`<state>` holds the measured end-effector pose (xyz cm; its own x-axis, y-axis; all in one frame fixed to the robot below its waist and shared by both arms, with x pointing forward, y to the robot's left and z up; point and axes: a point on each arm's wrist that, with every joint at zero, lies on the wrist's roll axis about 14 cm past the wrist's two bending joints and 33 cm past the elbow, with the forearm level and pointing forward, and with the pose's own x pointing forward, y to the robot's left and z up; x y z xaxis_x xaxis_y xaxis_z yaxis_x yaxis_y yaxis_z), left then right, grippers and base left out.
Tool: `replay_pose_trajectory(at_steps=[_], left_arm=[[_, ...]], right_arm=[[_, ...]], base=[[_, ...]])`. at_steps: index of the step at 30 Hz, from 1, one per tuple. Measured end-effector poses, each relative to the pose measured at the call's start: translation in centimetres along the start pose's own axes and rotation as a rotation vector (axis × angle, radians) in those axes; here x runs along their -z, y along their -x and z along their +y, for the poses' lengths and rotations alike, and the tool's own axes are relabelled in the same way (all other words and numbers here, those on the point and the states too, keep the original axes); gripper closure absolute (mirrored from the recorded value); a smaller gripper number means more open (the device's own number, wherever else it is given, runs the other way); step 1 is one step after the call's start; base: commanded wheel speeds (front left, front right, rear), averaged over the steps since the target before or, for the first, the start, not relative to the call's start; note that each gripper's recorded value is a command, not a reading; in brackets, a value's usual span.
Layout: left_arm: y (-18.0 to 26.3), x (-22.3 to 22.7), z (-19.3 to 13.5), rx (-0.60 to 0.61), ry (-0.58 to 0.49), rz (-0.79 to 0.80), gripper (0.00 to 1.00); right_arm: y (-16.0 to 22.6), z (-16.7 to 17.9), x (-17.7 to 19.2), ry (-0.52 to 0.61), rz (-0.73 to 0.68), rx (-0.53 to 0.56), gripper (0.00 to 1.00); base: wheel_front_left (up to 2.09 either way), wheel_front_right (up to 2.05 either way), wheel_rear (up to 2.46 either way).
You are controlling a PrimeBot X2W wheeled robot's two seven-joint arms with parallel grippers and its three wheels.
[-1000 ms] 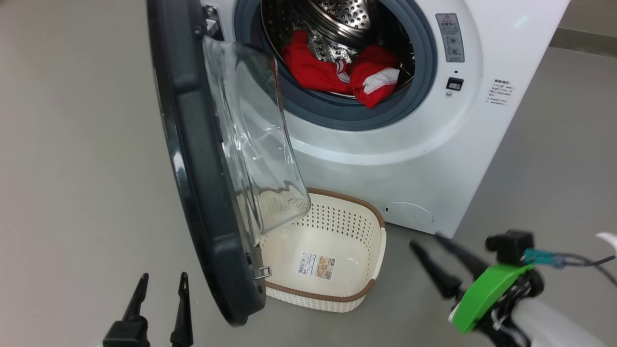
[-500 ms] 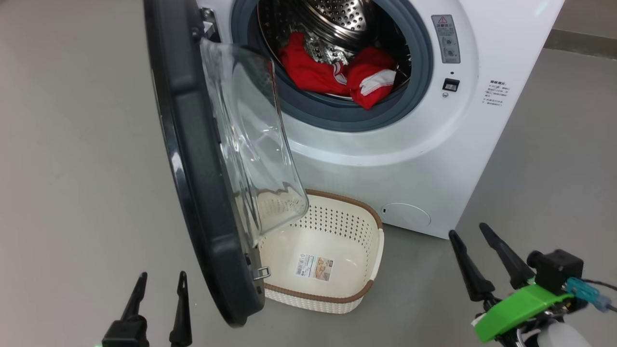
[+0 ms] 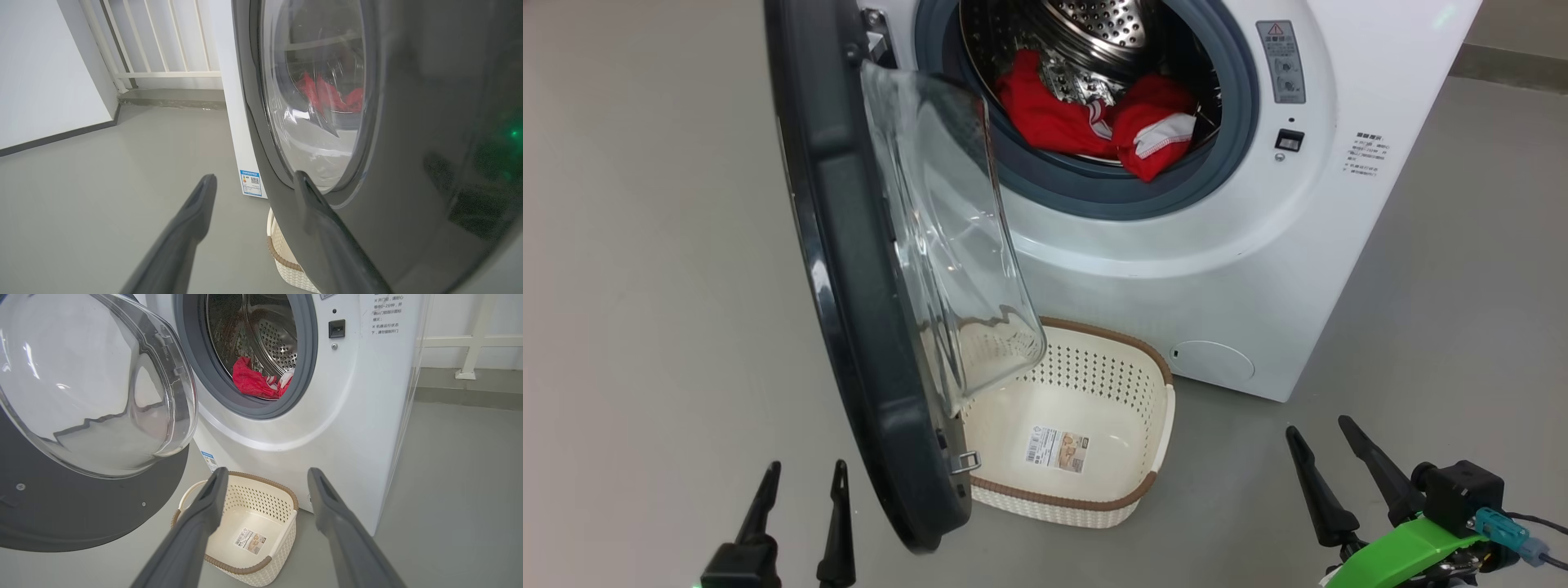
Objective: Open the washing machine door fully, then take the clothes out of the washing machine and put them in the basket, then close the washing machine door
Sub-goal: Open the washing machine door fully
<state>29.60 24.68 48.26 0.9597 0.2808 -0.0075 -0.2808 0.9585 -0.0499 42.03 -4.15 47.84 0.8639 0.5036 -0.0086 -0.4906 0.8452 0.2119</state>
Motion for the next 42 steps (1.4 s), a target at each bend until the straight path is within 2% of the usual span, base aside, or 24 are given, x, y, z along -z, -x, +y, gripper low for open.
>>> replay_pose_trajectory(at_steps=[3, 4, 5, 10, 15, 20, 24, 28, 32, 37, 42], left_arm=[[0.0, -0.1, 0.2, -0.008, 0.017, -0.002, 0.0], [0.0, -0.2, 0.4, -0.016, 0.034, -0.005, 0.24], [-0.1, -0.4, 0.6, -0.028, 0.061, -0.012, 1.0], [-0.3, -2.4, 2.6, -0.094, 0.144, -0.079, 1.0], [-1.3, -9.8, 3.9, -0.109, 0.174, -0.31, 1.0], [-0.6, -17.5, 0.6, 0.01, 0.158, -0.544, 1.0], [0.4, -19.6, -3.5, 0.131, 0.148, -0.609, 1.0], [1.3, -18.7, -8.2, 0.28, 0.168, -0.577, 1.0], [1.8, -14.7, -11.7, 0.379, 0.2, -0.436, 1.0], [1.9, -8.7, -13.2, 0.407, 0.221, -0.236, 1.0], [1.6, -5.4, -12.7, 0.37, 0.244, -0.126, 1.0]], right_arm=[[0.0, 0.0, 0.0, 0.013, 0.002, -0.002, 0.0], [0.0, 0.0, 0.0, 0.015, 0.001, -0.001, 0.0], [-0.1, 0.0, -0.1, 0.015, -0.001, 0.0, 0.0], [-0.2, 0.1, -0.3, 0.016, -0.006, -0.003, 0.0], [-0.3, 0.4, -0.2, 0.018, -0.004, -0.012, 0.0], [-0.3, 0.4, 0.0, 0.021, 0.003, -0.014, 0.0], [-0.2, 0.2, 0.0, 0.022, 0.002, -0.009, 0.0], [-0.1, 0.1, 0.0, 0.028, 0.003, -0.006, 0.0], [0.0, 0.0, 0.1, 0.027, 0.006, -0.004, 0.0], [0.1, 0.0, 0.4, 0.024, 0.014, -0.003, 0.0], [0.1, -0.1, 0.4, 0.026, 0.015, -0.001, 0.0]], base=[[0.0, 0.0, 0.0], [0.0, 0.0, 0.0], [0.0, 0.0, 0.0], [0.0, 0.0, 0.0], [0.0, 0.0, 0.0], [0.0, 0.0, 0.0], [0.0, 0.0, 0.0], [0.0, 0.0, 0.0], [0.0, 0.0, 0.0], [0.0, 0.0, 0.0], [0.0, 0.0, 0.0]])
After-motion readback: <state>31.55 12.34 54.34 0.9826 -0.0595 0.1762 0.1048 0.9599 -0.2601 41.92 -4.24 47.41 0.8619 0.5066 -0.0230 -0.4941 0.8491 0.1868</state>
